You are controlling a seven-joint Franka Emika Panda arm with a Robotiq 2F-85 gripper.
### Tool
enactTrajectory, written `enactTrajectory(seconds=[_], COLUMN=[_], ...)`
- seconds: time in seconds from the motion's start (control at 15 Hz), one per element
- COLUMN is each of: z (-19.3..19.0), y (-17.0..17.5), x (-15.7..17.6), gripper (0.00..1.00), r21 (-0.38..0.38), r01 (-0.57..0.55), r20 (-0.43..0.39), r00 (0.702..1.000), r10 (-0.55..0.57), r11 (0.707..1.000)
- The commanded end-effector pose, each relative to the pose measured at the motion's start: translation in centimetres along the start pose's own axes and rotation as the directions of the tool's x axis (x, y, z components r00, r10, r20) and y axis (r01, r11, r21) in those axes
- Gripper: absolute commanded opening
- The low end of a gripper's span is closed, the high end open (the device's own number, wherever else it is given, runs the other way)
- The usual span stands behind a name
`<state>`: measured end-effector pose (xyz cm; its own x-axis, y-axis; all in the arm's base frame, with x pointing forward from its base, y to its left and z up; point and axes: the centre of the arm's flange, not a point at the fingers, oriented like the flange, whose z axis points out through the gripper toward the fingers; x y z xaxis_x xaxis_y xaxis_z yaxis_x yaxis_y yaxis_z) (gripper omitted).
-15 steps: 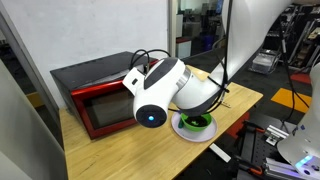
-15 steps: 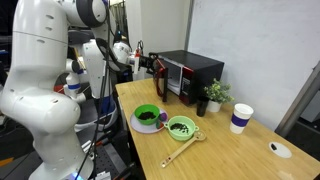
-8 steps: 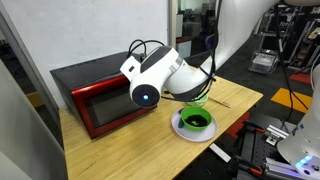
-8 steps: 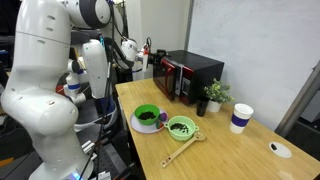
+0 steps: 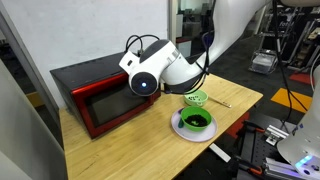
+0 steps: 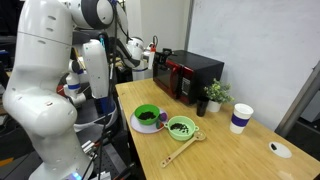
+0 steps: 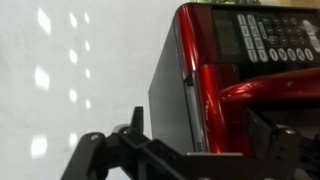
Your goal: Close the microwave door
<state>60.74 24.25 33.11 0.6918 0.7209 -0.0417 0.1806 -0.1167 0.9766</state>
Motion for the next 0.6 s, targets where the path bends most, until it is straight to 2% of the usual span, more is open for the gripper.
enactTrajectory(seconds=[0.0, 0.53], z=[2.6, 5.2], y=[2.6, 4.6], x=[-0.3, -1.8], gripper=[1.0, 1.0], r21=[-0.052, -0.051], r01=[0.074, 0.151], r20=[0.005, -0.031], r00=[0.997, 0.988], r10=[-0.073, -0.153], r11=[0.996, 0.987])
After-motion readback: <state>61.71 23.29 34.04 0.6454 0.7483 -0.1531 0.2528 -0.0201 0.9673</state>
